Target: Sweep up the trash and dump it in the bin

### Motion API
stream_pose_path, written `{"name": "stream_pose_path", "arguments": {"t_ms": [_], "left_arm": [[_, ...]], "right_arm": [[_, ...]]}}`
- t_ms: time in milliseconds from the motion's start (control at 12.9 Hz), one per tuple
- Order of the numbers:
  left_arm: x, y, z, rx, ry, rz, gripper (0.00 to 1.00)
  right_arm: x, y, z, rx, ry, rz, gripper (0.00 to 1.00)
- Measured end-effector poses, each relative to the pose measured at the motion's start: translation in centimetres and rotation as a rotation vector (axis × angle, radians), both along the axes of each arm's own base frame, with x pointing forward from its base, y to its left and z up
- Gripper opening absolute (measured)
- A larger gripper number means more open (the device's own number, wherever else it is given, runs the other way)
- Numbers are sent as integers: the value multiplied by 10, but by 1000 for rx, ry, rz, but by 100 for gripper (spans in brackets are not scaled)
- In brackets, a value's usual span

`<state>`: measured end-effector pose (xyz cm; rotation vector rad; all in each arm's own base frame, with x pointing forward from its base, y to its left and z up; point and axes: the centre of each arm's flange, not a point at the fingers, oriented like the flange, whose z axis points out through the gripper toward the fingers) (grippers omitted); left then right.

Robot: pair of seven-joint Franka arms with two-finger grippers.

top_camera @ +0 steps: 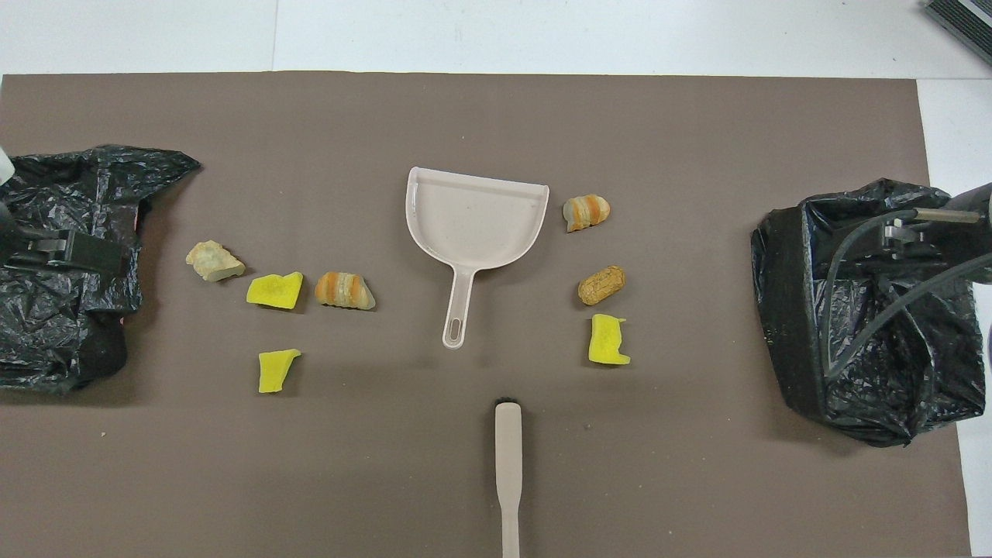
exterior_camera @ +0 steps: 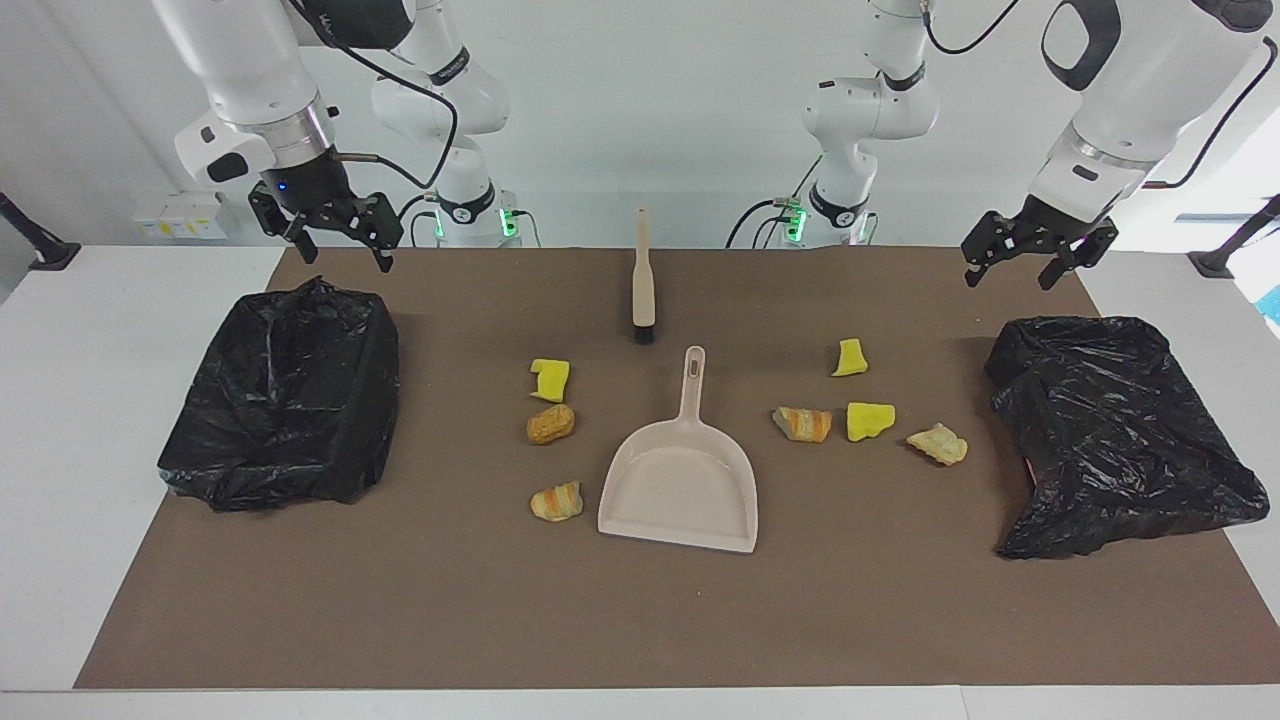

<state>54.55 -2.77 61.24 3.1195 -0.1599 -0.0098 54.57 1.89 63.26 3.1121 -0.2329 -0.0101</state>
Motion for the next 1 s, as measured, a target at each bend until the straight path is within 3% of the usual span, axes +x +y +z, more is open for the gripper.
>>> {"name": "stream_pose_path", "arguments": {"t_ms": [1005], "left_arm": [[-2,0,1,0,2,-2,100]], "right_arm": [[0,0,0,0,0,0,100]]}}
